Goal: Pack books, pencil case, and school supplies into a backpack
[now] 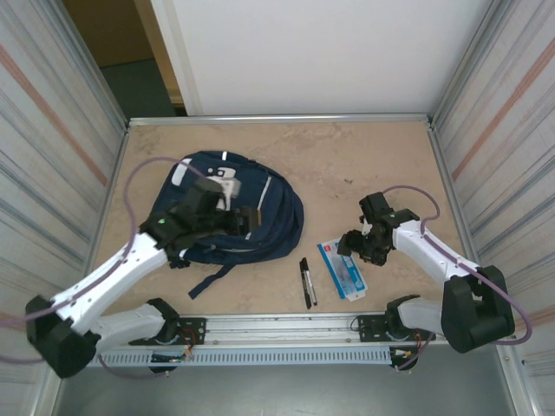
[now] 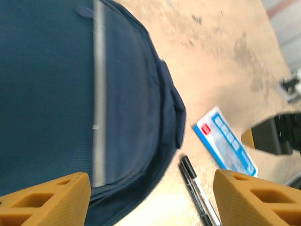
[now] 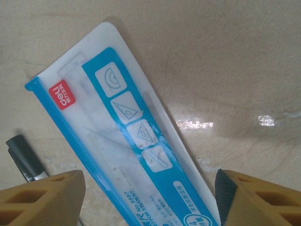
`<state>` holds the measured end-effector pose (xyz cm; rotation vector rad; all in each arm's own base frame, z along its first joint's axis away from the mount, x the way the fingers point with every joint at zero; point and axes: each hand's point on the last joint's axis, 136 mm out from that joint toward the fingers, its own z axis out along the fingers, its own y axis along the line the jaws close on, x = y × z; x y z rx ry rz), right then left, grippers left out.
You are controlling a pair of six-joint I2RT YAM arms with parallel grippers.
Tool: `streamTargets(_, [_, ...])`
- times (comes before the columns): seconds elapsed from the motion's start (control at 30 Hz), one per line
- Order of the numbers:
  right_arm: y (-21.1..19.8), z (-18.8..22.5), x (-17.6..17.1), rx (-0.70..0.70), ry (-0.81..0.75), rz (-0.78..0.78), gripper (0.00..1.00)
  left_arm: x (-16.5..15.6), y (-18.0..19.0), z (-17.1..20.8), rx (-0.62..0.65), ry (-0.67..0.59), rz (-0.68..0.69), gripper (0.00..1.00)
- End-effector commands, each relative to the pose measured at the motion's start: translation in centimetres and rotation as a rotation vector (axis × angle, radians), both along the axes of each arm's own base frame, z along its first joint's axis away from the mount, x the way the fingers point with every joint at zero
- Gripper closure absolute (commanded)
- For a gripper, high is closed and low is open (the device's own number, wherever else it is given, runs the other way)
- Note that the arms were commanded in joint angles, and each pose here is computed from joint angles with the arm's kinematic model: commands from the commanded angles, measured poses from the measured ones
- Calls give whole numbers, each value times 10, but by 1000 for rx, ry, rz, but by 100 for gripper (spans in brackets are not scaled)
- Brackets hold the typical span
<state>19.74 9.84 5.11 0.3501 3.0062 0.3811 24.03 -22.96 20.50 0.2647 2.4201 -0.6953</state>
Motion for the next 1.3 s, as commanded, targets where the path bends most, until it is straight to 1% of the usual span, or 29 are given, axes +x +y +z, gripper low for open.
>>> streamTargets(0.0, [-12, -11, -12, -42, 89, -105, 31, 6, -36, 5, 38, -68, -10, 32])
streamTargets(0.07, [-9, -18, -19, -15, 129, -123, 34, -4, -73, 1, 0, -83, -75, 33])
streamTargets(0.17, [-6, -28, -25, 14, 135, -145, 42, -22, -121, -21, -28, -11, -157, 36])
streamTargets(0.23, [-2, -31, -26, 37, 141, -142, 47, -31, -147, -36, 7, 30, -205, 38])
streamTargets(0.33, [2, -33, -29, 60, 154, -135, 54, -40, -175, -61, 78, 85, -205, 41])
streamTargets(0.43, [6, -34, -27, 97, 137, -149, 64, -46, -201, -79, 101, 125, -213, 46])
streamTargets(0.47, [10, -32, -25, 141, 146, -168, 67, -44, -205, -87, 114, 149, -194, 49])
streamTargets(0.53, [18, -27, -23, 240, 172, -213, 68, -38, -208, -104, 160, 177, -170, 53])
streamTargets(0.63, [26, -23, -23, 349, 181, -287, 69, -32, -217, -125, 213, 195, -188, 56])
streamTargets(0.73, [31, -22, -24, 439, 196, -325, 71, -18, -215, -142, 268, 240, -150, 58])
streamTargets(0.77, [28, -21, -25, 428, 193, -316, 69, -13, -210, -149, 279, 265, -120, 59])
streamTargets(0.83, [13, -23, -26, 337, 169, -309, 65, -6, -205, -157, 267, 299, -89, 62])
streamTargets(0.9, [1, -21, -23, 275, 120, -309, 60, -1, -208, -154, 243, 301, -98, 63])
streamTargets(0.93, [-2, -19, -21, 261, 93, -303, 59, 1, -208, -167, 271, 311, -102, 63])
streamTargets(1.03, [-4, -17, -20, 242, 66, -262, 56, 4, -204, -177, 310, 324, -96, 65])
streamTargets(1.1, [-2, -22, -23, 255, 72, -242, 55, 6, -203, -184, 309, 343, -98, 67])
streamTargets(1.13, [0, -25, -25, 266, 77, -236, 55, 7, -202, -189, 311, 353, -103, 70])
streamTargets(1.2, [5, -30, -25, 282, 79, -219, 55, 11, -193, -200, 328, 375, -77, 82])
streamTargets(1.23, [6, -31, -25, 274, 87, -207, 53, 13, -189, -205, 327, 392, -62, 87])
streamTargets(1.27, [8, -33, -25, 270, 93, -191, 51, 14, -185, -209, 325, 409, -52, 89])
